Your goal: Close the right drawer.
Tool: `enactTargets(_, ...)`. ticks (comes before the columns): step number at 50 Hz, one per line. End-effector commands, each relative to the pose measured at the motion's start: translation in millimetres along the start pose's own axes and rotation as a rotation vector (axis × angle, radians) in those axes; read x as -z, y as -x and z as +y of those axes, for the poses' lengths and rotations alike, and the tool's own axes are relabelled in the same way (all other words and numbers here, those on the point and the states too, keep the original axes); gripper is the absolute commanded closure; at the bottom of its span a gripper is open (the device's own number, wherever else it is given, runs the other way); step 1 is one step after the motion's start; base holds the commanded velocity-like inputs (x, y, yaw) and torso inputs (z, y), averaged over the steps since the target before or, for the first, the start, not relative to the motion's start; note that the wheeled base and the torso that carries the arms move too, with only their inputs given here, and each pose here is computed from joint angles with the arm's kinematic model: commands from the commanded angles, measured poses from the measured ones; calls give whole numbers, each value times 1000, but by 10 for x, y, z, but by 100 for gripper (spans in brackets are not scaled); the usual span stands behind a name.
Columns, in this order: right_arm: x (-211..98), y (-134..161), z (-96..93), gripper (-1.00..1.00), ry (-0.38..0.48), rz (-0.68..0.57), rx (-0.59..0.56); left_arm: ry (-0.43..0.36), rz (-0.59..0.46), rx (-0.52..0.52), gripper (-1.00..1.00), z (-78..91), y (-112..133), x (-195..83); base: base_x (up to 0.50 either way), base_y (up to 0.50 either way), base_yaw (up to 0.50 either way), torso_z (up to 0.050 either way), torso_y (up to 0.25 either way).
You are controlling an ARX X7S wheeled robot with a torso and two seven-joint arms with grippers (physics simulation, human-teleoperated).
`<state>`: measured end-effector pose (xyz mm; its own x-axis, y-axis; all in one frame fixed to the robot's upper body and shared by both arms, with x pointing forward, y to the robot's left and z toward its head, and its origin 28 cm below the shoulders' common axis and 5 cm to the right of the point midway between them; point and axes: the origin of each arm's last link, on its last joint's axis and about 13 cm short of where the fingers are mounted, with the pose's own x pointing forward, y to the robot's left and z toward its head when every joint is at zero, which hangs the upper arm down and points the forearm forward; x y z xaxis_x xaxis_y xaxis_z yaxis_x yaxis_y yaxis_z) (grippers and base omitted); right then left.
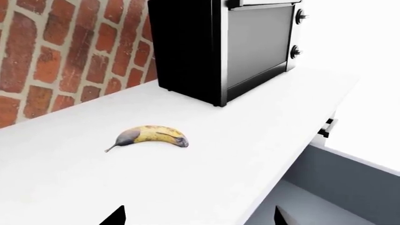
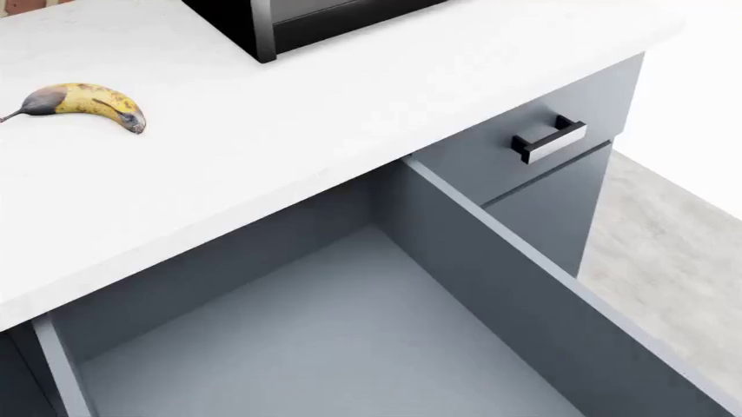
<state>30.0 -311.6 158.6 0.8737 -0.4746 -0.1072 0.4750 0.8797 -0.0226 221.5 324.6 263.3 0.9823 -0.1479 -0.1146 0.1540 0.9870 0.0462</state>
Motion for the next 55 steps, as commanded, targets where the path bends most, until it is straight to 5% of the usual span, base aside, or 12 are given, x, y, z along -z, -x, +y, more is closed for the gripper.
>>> enactTargets(1, 507, 112, -60, -100, -106, 61, 42, 5, 1, 5, -100, -16, -10, 25, 0, 0, 0, 0, 0)
enactTargets(5, 625, 110, -66, -100, -126, 89, 48, 4, 1, 2, -100, 1, -1, 9, 0, 0, 0, 0, 0)
enactTargets(14, 821, -86, 286, -100, -122, 147, -72, 10, 0, 2, -100, 7, 9, 26, 0, 0, 0, 0, 0)
enactTargets(55, 1159, -761, 1176, -100, -81, 212, -309, 24, 13, 3, -100, 15, -7, 111, 0, 0, 0, 0, 0)
